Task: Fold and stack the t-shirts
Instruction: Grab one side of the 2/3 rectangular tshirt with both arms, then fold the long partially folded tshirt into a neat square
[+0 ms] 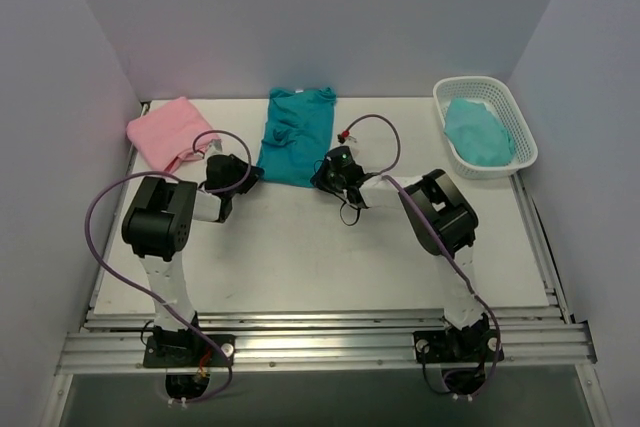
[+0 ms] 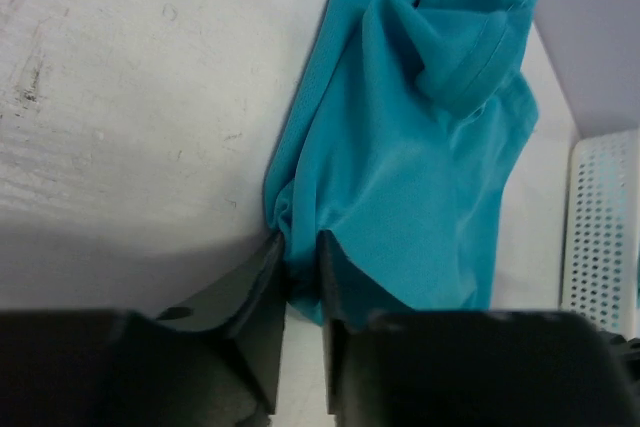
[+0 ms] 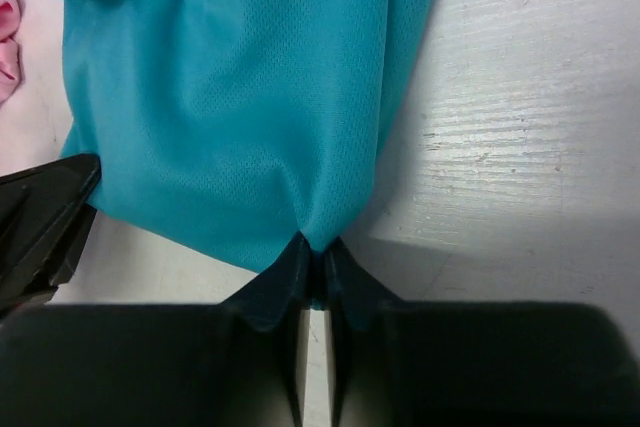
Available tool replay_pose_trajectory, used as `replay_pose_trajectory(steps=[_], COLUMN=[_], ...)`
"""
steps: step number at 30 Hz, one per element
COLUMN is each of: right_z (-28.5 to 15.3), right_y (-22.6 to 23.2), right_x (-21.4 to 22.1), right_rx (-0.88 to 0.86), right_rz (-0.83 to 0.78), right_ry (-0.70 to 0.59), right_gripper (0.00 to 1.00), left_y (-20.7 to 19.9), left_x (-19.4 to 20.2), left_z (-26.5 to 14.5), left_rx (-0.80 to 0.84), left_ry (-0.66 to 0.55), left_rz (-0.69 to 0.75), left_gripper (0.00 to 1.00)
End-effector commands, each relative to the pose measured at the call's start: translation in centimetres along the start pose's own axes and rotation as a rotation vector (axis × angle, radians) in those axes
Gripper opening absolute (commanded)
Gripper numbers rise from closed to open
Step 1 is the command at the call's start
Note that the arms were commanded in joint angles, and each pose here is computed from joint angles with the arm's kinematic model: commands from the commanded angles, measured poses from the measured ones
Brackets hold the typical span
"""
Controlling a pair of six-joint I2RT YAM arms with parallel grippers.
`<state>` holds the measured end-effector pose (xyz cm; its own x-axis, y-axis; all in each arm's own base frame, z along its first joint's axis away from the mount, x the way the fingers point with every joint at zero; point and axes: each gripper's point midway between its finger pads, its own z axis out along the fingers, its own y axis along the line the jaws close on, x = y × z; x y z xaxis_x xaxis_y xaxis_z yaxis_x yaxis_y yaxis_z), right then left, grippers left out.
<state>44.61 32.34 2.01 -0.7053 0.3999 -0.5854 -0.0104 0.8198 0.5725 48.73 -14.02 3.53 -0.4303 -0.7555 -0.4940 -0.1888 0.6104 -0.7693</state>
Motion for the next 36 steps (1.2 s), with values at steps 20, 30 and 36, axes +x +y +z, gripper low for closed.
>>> replay_pose_trajectory(steps=[20, 30, 36], right_z=[-9.5, -14.8, -18.8], right_y=[5.7, 5.3, 5.2], right_x=[-11.4, -6.6, -4.0], right_rx=[-0.039, -0.047, -0.027], right_rz=[-0.052, -0.079, -0.112], right_ry=[-0.208, -0.158, -0.126], right_gripper=[0.0, 0.0, 0.0], left_y=[-14.6, -12.0, -11.2], left_x=[-8.9, -5.0, -2.7], left_z=[-10.5, -16.0, -22.1], left_rx=[0.2, 0.174, 0.166], left_ry=[-0.172, -0.096, -0.068], left_rz=[0.296, 0.254, 0.217], left_gripper=[0.02, 0.02, 0.02])
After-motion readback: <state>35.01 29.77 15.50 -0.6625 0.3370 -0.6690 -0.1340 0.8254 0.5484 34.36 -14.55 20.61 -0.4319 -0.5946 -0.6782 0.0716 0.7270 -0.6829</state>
